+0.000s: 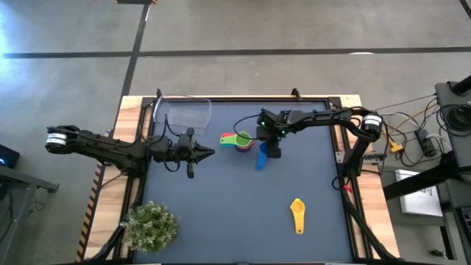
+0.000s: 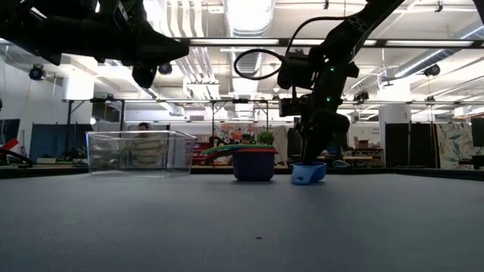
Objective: Nest measuring cups in basket
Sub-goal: Stack the blue measuring cup on top of the green measuring cup
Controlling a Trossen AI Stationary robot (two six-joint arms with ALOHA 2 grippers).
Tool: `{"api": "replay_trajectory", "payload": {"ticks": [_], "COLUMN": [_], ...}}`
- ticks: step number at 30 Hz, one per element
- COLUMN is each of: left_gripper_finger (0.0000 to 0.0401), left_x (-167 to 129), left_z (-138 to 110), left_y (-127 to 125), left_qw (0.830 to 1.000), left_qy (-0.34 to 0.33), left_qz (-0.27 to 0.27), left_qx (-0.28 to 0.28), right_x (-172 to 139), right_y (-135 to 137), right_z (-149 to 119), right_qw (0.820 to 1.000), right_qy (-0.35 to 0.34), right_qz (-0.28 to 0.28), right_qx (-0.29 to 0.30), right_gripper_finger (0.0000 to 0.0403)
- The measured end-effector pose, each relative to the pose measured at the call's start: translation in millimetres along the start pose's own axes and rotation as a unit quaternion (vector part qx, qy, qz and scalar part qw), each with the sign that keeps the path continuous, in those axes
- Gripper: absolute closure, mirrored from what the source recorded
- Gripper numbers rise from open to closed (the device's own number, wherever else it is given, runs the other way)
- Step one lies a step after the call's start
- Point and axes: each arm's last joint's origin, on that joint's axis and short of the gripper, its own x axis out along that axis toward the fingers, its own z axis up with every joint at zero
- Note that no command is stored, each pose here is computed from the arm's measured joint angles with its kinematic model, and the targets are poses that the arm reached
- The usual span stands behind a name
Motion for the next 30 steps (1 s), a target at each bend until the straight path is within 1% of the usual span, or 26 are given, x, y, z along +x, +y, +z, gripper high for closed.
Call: {"api": "replay_trajectory", "payload": {"ticks": [5,7,10,12,16,18,20,22,24,26,27,30], "left_gripper_finger": [0.0401,0.0401,0.0401,0.0401,0.0401,0.0401,0.0401,0.0401,0.0401,0.0401,0.0401,0.0401], "left_x": [0.0,0.0,0.0,0.0,0.0,0.0,0.0,0.0,0.0,0.0,0.0,0.0], "left_z": [-0.1,-0.1,-0.2,-0.3,-0.4,-0.3,-0.2,0.1,0.1,0.1,0.1,0.3], "left_y": [0.0,0.1,0.1,0.1,0.1,0.1,0.1,0.1,0.1,0.1,0.0,0.3], "left_qw": [1.0,1.0,1.0,1.0,1.0,1.0,1.0,1.0,1.0,1.0,1.0,1.0], "left_qy": [0.0,0.0,0.001,0.002,0.002,0.002,0.001,0.0,-0.001,-0.001,-0.001,-0.002], "left_qz": [0.0,0.0,0.001,0.001,0.001,0.001,0.001,0.001,0.001,0.001,0.001,0.006], "left_qx": [0.0,0.0,0.002,0.002,0.002,0.002,0.002,0.002,0.002,0.002,0.002,0.002], "right_x": [-0.1,-0.1,-0.8,-2.3,-6.1,-7.9,-9.7,-14.0,-23.1,-35.6,-41.7,-54.0], "right_y": [0.2,0.2,0.9,3.0,10.0,12.2,11.1,10.6,10.5,9.0,7.5,0.1], "right_z": [-0.5,-0.5,-1.8,-3.4,-2.1,0.8,5.9,11.4,18.1,27.7,32.8,46.3], "right_qw": [1.0,1.0,0.998,0.997,0.991,0.989,0.986,0.978,0.968,0.963,0.962,0.956], "right_qy": [0.003,0.003,0.01,0.013,-0.01,-0.023,-0.048,-0.083,-0.122,-0.158,-0.176,-0.225], "right_qz": [0.001,0.001,0.006,0.033,0.118,0.127,0.127,0.156,0.188,0.188,0.179,0.12], "right_qx": [0.009,0.031,0.067,0.071,0.068,0.077,0.097,0.109,0.11,0.109,0.11,0.145], "right_gripper_finger": [0.0367,0.0385,0.0392,0.0393,0.0394,0.0394,0.0394,0.0394,0.0394,0.0394,0.0394,0.0394]}}
